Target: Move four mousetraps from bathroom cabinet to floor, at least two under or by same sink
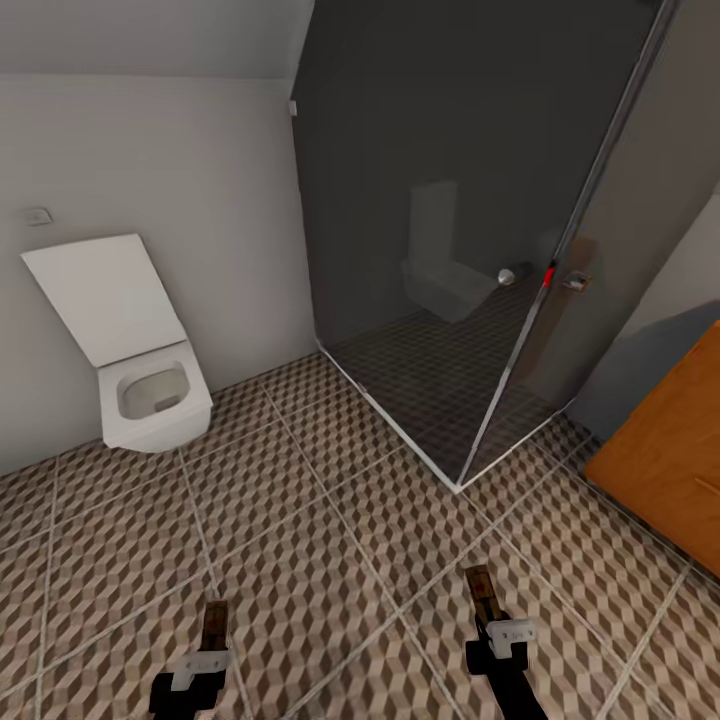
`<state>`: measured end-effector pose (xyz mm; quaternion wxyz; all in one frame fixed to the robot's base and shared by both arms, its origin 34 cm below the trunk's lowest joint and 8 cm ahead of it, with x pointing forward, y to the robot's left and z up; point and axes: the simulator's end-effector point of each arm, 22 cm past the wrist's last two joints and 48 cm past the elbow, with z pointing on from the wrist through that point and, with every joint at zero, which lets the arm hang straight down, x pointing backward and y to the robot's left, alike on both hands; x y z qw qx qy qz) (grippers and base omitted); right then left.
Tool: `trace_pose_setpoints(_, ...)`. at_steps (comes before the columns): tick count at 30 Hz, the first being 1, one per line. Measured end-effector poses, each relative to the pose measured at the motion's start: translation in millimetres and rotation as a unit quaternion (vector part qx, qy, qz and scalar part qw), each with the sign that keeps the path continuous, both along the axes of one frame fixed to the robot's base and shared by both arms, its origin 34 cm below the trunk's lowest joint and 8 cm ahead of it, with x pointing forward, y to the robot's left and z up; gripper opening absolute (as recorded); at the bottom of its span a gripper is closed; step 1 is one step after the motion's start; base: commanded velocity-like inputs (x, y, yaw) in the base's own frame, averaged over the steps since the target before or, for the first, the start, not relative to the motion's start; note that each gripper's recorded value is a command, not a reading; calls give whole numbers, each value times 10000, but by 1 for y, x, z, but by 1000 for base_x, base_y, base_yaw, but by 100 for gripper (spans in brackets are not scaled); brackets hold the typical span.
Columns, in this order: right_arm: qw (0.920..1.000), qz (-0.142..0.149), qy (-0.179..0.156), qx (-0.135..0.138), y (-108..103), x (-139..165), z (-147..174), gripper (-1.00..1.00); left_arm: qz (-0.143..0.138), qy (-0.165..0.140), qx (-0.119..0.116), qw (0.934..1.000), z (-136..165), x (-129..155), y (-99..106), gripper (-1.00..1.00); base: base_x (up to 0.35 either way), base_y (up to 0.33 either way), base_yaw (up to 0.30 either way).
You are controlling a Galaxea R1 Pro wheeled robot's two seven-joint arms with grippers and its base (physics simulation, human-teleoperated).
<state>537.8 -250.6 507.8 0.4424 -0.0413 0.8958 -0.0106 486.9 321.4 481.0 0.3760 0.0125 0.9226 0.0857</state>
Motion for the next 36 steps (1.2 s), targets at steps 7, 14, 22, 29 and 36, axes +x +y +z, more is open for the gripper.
trace_pose_setpoints(7, 10000, 0, 19, 0, 0, -1, -2, -100, 0, 18, 0, 10000, -1, -1, 0, -100, 0, 0, 279)
trace_pose_setpoints(14, 10000, 0, 39, 0, 0, -2, -3, -100, 0, 37, 0, 10000, -3, -2, 0, -100, 0, 0, 279)
trace_pose_setpoints(22, 10000, 0, 60, 0, 0, -4, -5, -100, 0, 59, 0, 10000, -4, -4, 0, -100, 0, 0, 279)
trace_pose_setpoints(29, 10000, 0, 80, 0, 0, -5, -6, -100, 0, 77, 0, 10000, -5, -5, 0, -100, 0, 0, 279)
trace_pose_setpoints(36, 10000, 0, 98, 0, 0, -6, -8, -100, 0, 98, 0, 10000, -7, -7, 0, -100, 0, 0, 279)
